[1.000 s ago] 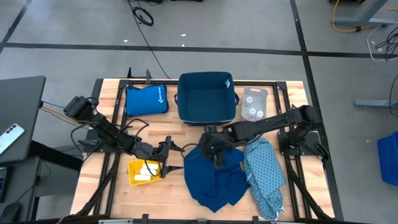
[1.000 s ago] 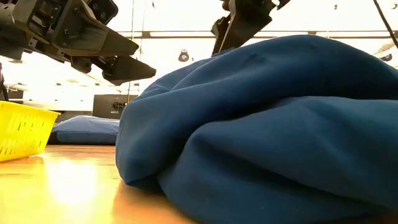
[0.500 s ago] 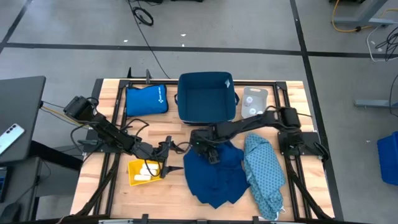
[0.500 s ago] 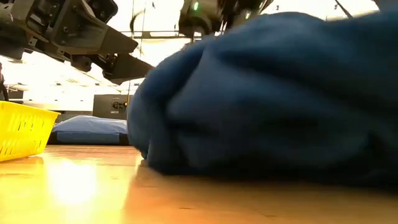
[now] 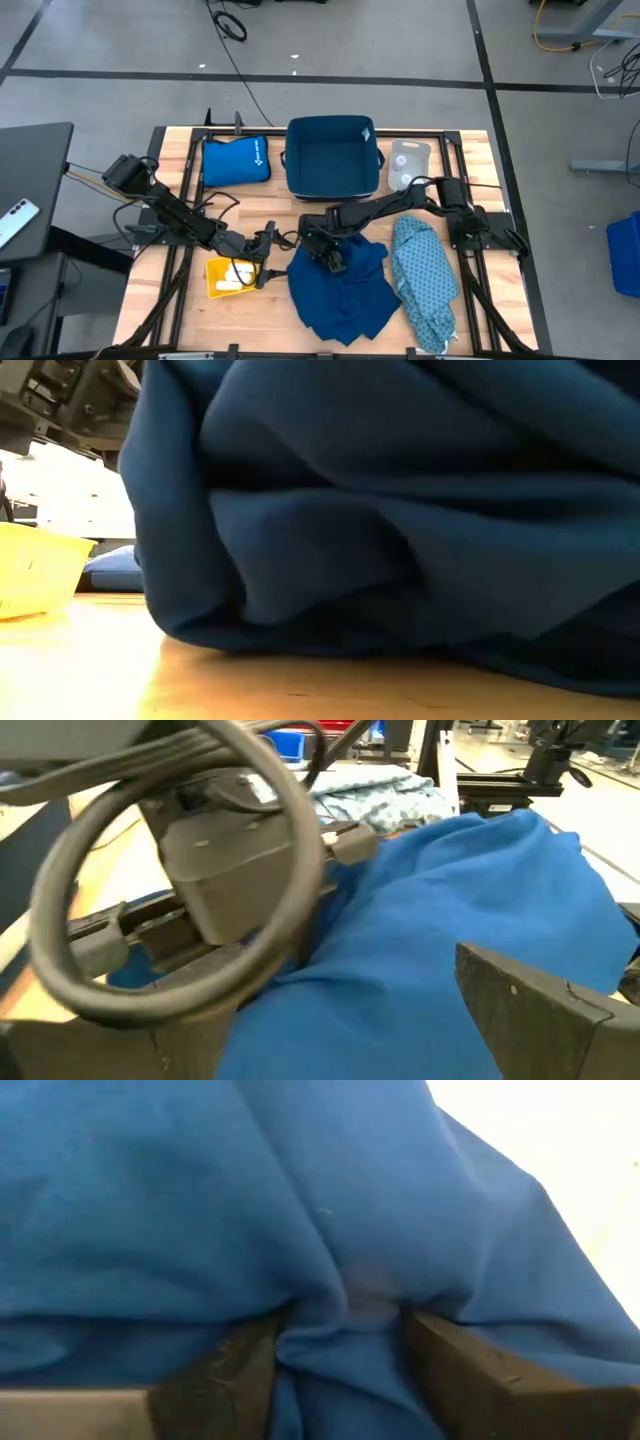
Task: Pick & Place Medicine items
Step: Adjust the blue patient gown
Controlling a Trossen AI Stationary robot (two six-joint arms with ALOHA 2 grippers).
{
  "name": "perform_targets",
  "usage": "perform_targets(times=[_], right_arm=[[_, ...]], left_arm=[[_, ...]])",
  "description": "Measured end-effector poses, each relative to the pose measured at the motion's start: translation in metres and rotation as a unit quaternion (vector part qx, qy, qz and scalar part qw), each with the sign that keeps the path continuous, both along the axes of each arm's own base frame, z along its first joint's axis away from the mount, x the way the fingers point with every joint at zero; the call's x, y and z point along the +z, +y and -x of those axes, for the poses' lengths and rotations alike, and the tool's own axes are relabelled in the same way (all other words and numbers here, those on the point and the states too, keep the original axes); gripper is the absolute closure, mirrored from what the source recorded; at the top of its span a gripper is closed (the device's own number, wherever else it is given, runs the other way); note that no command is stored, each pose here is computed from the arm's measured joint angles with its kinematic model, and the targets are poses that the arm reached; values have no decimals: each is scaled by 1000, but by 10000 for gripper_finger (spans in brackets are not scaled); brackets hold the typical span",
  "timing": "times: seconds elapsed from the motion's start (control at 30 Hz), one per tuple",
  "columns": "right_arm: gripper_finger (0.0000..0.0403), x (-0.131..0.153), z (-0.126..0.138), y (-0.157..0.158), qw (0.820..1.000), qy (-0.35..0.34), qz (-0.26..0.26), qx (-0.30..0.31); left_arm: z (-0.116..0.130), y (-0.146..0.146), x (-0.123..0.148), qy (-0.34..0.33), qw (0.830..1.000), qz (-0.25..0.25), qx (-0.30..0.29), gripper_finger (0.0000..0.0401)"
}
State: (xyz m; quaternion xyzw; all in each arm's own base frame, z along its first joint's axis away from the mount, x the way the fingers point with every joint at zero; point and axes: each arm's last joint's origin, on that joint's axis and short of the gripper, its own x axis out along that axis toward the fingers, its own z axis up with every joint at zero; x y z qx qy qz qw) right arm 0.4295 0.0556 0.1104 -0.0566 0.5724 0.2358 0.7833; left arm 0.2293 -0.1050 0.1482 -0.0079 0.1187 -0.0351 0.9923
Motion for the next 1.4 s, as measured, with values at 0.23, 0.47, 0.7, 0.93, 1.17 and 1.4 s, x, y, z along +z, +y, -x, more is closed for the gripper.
perform_targets(times=[0.23, 0.47, 0.7, 0.93, 1.17, 1.4], right_arm=[[243, 27, 1, 3, 997, -47, 42, -52], [222, 80, 12, 5, 966, -129, 201, -102], [195, 122, 28, 28, 945, -189, 229, -135], [190, 140, 50, 69, 940, -211, 230, -136], [190, 138, 74, 125, 948, -219, 190, -130], [190, 132, 100, 185, 955, -242, 130, -110]], left_arm=[[0, 0, 0, 2, 1000, 0, 3, 37], [1, -1, 0, 2, 1000, -3, 0, 37], [1, -1, 0, 2, 1000, -3, -1, 37], [0, -4, 3, -9, 999, 12, -35, 37], [-9, -10, 11, -1, 998, 20, -63, 37], [-13, -24, 17, 25, 996, 5, -84, 37]])
